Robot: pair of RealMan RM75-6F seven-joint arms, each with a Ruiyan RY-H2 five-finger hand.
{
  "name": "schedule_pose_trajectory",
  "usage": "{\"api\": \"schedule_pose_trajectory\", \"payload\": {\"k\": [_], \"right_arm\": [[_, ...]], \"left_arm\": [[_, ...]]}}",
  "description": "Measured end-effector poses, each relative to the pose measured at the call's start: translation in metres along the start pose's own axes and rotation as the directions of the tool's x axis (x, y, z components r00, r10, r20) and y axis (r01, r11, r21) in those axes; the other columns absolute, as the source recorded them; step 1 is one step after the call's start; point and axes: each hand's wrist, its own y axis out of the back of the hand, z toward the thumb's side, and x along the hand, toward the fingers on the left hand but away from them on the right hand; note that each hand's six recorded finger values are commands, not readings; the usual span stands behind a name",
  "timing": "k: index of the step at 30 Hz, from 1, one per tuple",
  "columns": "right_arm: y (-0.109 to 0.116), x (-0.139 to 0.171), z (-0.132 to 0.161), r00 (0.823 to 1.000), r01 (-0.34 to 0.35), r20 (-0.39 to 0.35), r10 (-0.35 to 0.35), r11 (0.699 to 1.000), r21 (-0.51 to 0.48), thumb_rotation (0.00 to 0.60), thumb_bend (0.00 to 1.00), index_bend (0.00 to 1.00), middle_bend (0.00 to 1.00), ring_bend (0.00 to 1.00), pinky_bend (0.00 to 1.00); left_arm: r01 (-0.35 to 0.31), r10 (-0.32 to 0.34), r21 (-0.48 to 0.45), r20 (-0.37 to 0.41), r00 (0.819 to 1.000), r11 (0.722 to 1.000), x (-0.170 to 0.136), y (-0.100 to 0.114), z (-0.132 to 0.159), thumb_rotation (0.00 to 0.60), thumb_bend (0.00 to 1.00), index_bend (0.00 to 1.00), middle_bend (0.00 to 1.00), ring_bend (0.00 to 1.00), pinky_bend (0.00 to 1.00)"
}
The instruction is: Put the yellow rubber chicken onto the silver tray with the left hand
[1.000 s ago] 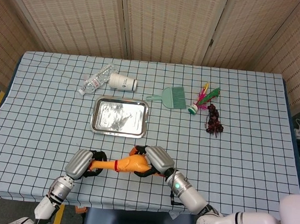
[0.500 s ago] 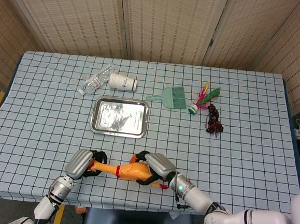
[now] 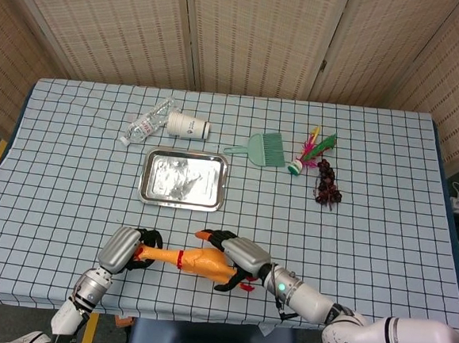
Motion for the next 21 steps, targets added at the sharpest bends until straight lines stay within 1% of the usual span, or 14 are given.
{"api": "schedule_pose_trajectory", "payload": {"k": [1, 3, 5, 6, 7, 8, 9, 11, 12, 13, 15, 17, 19, 21], "right_arm": [[0.000, 0.000, -0.001, 1.000, 0.001, 0.002, -0.001, 1.000, 0.001, 0.600, 0.12, 0.00, 0.00, 0.00, 0.05], [0.000, -0.001, -0.002, 1.000, 0.007, 0.008, -0.007, 1.000, 0.000, 0.600, 0.12, 0.00, 0.01, 0.00, 0.17], [0.001, -0.002, -0.003, 1.000, 0.023, 0.011, -0.023, 1.000, 0.001, 0.600, 0.12, 0.05, 0.08, 0.05, 0.32], [0.000, -0.004, -0.003, 0.999, 0.035, 0.012, -0.035, 0.999, 0.001, 0.600, 0.12, 0.12, 0.14, 0.10, 0.39], [0.000, -0.005, -0.003, 0.999, 0.043, 0.012, -0.043, 0.999, 0.000, 0.600, 0.13, 0.23, 0.21, 0.19, 0.49], [-0.001, -0.006, -0.002, 0.999, 0.051, 0.012, -0.051, 0.999, -0.003, 0.600, 0.13, 0.29, 0.26, 0.25, 0.55], [-0.002, -0.007, -0.001, 0.998, 0.061, 0.011, -0.060, 0.998, -0.013, 0.600, 0.15, 0.37, 0.34, 0.34, 0.65], [-0.003, -0.009, 0.000, 0.997, 0.075, 0.010, -0.075, 0.997, -0.033, 0.600, 0.20, 0.55, 0.51, 0.55, 0.85], [-0.002, -0.009, 0.001, 0.996, 0.086, 0.009, -0.086, 0.995, -0.043, 0.600, 0.23, 0.61, 0.56, 0.60, 0.90], [-0.002, -0.010, 0.001, 0.995, 0.095, 0.008, -0.094, 0.994, -0.046, 0.600, 0.27, 0.70, 0.62, 0.68, 0.96], [0.001, -0.010, 0.002, 0.993, 0.116, 0.006, -0.116, 0.992, -0.045, 0.600, 0.33, 0.83, 0.72, 0.78, 1.00], [0.003, -0.010, 0.003, 0.991, 0.136, 0.005, -0.136, 0.990, -0.045, 0.600, 0.39, 0.95, 0.79, 0.86, 1.00], [0.005, -0.010, 0.004, 0.988, 0.157, 0.001, -0.157, 0.987, -0.041, 0.600, 0.43, 0.99, 0.82, 0.89, 1.00], [0.007, -0.009, 0.005, 0.986, 0.168, -0.003, -0.168, 0.985, -0.025, 0.600, 0.44, 1.00, 0.82, 0.90, 1.00]], "left_arm": [[0.000, 0.000, -0.001, 0.001, 1.000, 1.000, 0.000, 0.000, 0.000, 0.600, 0.74, 0.87, 0.67, 0.59, 0.65], [0.001, -0.001, -0.001, 0.003, 1.000, 1.000, -0.001, 0.000, 0.001, 0.600, 0.74, 0.87, 0.67, 0.59, 0.65], [0.003, -0.003, -0.004, 0.007, 1.000, 1.000, -0.001, 0.000, 0.002, 0.600, 0.74, 0.87, 0.67, 0.59, 0.65], [0.005, -0.005, -0.005, 0.010, 1.000, 1.000, -0.002, -0.001, 0.003, 0.600, 0.74, 0.87, 0.67, 0.59, 0.65], [0.006, -0.006, -0.005, 0.013, 1.000, 1.000, -0.002, -0.001, 0.004, 0.600, 0.74, 0.87, 0.67, 0.59, 0.65], [0.007, -0.007, -0.005, 0.019, 1.000, 1.000, -0.002, -0.001, 0.006, 0.600, 0.74, 0.87, 0.67, 0.59, 0.65], [0.007, -0.007, -0.004, 0.022, 1.000, 1.000, -0.002, -0.001, 0.007, 0.600, 0.74, 0.87, 0.67, 0.59, 0.65], [0.007, -0.006, -0.005, 0.028, 1.000, 1.000, -0.003, -0.001, 0.009, 0.600, 0.74, 0.87, 0.67, 0.59, 0.65], [0.006, -0.006, -0.005, 0.029, 1.000, 1.000, -0.003, -0.001, 0.010, 0.600, 0.74, 0.87, 0.67, 0.59, 0.65], [0.006, -0.005, -0.006, 0.030, 1.000, 1.000, -0.003, -0.001, 0.010, 0.600, 0.74, 0.87, 0.67, 0.59, 0.65], [0.005, -0.005, -0.006, 0.029, 1.000, 1.000, -0.002, 0.000, 0.010, 0.600, 0.74, 0.87, 0.67, 0.59, 0.65], [0.005, -0.005, -0.007, 0.026, 1.000, 1.000, -0.002, 0.000, 0.009, 0.600, 0.74, 0.87, 0.67, 0.59, 0.65], [0.005, -0.005, -0.009, 0.021, 1.000, 1.000, -0.001, 0.000, 0.008, 0.600, 0.74, 0.87, 0.67, 0.59, 0.65], [0.004, -0.004, -0.010, 0.018, 1.000, 1.000, 0.000, 0.000, 0.007, 0.600, 0.74, 0.87, 0.67, 0.59, 0.65]]}}
